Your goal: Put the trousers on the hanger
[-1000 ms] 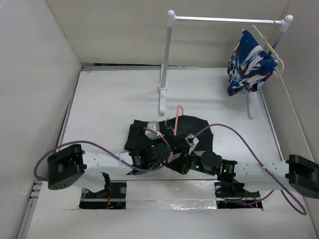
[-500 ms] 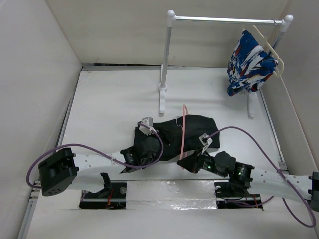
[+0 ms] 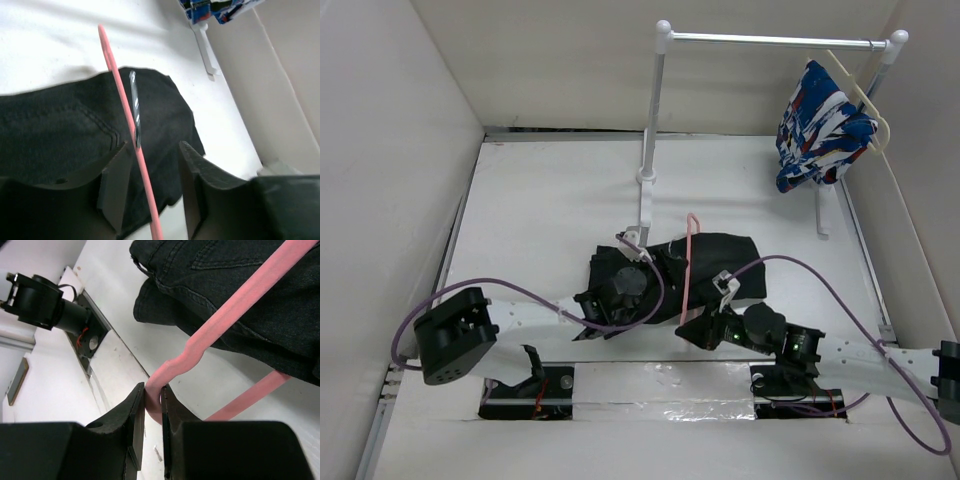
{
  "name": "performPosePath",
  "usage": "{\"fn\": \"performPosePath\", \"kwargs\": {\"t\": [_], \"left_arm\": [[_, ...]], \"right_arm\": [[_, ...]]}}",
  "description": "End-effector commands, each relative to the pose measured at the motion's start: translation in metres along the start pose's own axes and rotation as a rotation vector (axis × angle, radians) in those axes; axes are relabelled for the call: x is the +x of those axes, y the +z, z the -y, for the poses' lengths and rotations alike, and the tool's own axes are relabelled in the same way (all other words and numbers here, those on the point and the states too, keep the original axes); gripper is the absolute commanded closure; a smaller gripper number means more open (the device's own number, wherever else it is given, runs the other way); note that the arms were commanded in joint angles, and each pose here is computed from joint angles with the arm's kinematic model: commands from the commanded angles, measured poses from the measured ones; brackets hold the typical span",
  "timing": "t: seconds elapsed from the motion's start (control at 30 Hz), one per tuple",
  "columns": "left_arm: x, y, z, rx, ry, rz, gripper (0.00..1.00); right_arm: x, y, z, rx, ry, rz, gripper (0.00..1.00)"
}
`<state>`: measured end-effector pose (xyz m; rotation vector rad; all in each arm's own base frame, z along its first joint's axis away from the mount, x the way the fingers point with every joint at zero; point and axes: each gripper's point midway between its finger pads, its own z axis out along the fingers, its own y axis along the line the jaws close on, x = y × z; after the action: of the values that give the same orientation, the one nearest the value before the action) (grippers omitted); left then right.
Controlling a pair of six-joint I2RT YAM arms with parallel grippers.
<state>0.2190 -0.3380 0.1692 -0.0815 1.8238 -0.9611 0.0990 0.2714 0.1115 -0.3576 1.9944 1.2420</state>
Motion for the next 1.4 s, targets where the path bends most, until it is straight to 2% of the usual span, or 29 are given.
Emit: {"fn": "performPosePath", "kwargs": {"t": [0.0, 0.03, 0.1, 0.13, 0.23, 0.27, 0.3, 0.33, 0.4, 0.43, 0.53, 0.63, 0.8, 0.97, 1.27, 1.37], "left_arm": [[-0.029, 0.020, 0.022, 0.026, 0.024, 0.062, 0.63], [-0.027, 0.023, 0.021, 0.016, 0.031, 0.057, 0.73], [-0.029, 0.027, 0.022, 0.003, 0.042, 0.063, 0.84], [-0.030, 0.027, 0.021, -0.006, 0.044, 0.068, 1.00], [-0.034, 0.027, 0.018, -0.036, 0.043, 0.074, 1.00], [-0.036, 0.025, 0.016, -0.043, 0.036, 0.078, 1.00], [-0.033, 0.022, 0.010, -0.056, 0.030, 0.077, 1.00], [-0.036, 0.020, 0.010, -0.058, 0.008, 0.086, 1.00], [-0.034, 0.016, 0.005, -0.087, 0.000, 0.088, 1.00], [-0.036, 0.014, 0.003, -0.106, -0.007, 0.104, 1.00], [-0.031, 0.008, 0.003, -0.124, -0.036, 0.109, 1.00], [-0.027, 0.007, 0.004, -0.126, -0.079, 0.108, 1.00], [-0.029, 0.000, 0.008, -0.139, -0.105, 0.140, 1.00], [-0.030, -0.004, 0.015, -0.119, -0.115, 0.138, 1.00], [-0.037, -0.008, 0.014, -0.111, -0.124, 0.161, 1.00], [-0.038, -0.007, 0.024, -0.081, -0.139, 0.148, 1.00]], "right_arm": [[-0.026, 0.003, -0.027, -0.100, -0.038, 0.085, 1.00], [-0.025, 0.002, -0.026, -0.099, -0.040, 0.080, 1.00], [-0.025, 0.001, -0.026, -0.097, -0.041, 0.077, 1.00], [-0.023, 0.000, -0.022, -0.084, -0.040, 0.071, 1.00], [-0.025, -0.003, -0.016, -0.064, -0.024, 0.103, 1.00], [-0.026, -0.004, -0.012, -0.043, -0.022, 0.105, 0.97], [-0.030, -0.007, -0.012, -0.035, -0.023, 0.117, 0.90], [-0.025, -0.008, -0.004, 0.006, -0.028, 0.092, 0.72], [-0.037, -0.011, -0.002, 0.046, -0.030, 0.126, 0.55], [-0.038, -0.013, 0.000, 0.067, -0.037, 0.126, 0.43], [-0.059, -0.016, 0.000, 0.133, -0.070, 0.158, 0.33], [-0.080, -0.010, -0.003, 0.195, -0.082, 0.193, 0.33], [-0.080, 0.014, 0.023, 0.379, -0.094, 0.156, 0.34], [-0.071, 0.029, 0.030, 0.417, -0.083, 0.123, 0.43], [-0.072, 0.016, 0.038, 0.415, -0.031, 0.189, 0.42], [-0.063, 0.024, 0.039, 0.407, -0.046, 0.155, 0.42]]}}
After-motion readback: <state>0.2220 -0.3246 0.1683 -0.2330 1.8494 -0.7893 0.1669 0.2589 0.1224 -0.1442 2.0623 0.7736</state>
